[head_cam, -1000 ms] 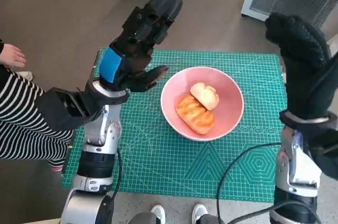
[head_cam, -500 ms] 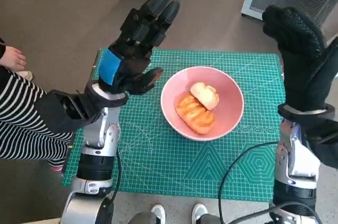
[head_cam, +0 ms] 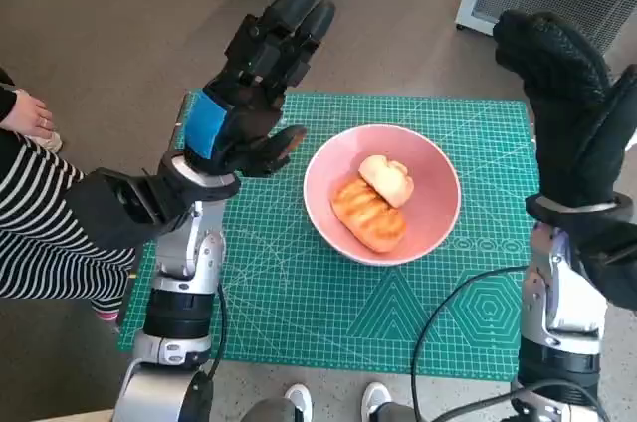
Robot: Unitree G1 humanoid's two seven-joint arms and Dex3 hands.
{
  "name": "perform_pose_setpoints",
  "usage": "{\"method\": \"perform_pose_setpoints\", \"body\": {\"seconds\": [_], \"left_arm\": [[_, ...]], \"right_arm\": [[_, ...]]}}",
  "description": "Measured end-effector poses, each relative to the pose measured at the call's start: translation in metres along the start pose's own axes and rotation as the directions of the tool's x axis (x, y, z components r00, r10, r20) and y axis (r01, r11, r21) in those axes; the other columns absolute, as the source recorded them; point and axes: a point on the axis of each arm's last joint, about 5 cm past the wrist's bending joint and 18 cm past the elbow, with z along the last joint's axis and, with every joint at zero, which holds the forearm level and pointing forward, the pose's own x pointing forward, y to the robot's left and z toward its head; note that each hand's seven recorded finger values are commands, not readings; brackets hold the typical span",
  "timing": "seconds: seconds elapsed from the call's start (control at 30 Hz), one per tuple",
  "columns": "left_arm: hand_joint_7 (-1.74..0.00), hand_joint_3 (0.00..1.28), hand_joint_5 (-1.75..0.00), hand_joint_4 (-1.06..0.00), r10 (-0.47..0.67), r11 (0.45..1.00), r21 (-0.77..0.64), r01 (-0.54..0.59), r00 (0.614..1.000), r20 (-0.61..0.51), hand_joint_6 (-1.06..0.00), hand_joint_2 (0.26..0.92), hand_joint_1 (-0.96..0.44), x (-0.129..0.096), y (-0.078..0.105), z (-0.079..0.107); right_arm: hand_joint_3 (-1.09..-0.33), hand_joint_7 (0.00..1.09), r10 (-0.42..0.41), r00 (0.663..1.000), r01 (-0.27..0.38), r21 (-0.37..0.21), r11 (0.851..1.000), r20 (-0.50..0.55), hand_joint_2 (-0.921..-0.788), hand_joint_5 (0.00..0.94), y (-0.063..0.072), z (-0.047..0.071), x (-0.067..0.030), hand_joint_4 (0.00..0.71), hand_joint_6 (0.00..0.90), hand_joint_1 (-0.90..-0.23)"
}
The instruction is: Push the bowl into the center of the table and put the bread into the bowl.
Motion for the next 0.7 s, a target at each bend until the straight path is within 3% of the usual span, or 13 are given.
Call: {"method": "perform_pose_setpoints", "body": {"seconds": [0.23, 0.7], "left_arm": [[-0.48, 0.31, -0.16, -0.03, 0.017, 1.0, -0.019, -0.017, 1.0, -0.008, 0.0, 0.921, -0.63, 0.0001, -0.0011, -0.0014], [-0.48, 0.28, -0.17, -0.04, 0.05, 0.998, -0.038, -0.05, 0.999, -0.018, 0.0, 0.921, -0.59, 0.0004, -0.0048, -0.004]], "right_arm": [[-0.692, 0.5, 0.001, 1.0, -0.001, -0.001, 1.0, -0.005, -0.921, 0.003, -0.0002, -0.0001, 0.0001, 0.136, 0.062, -0.697], [-0.693, 0.5, 0.009, 1.0, -0.009, -0.019, 1.0, -0.016, -0.921, 0.002, 0.001, -0.0005, 0.0004, 0.138, 0.061, -0.698]]}}
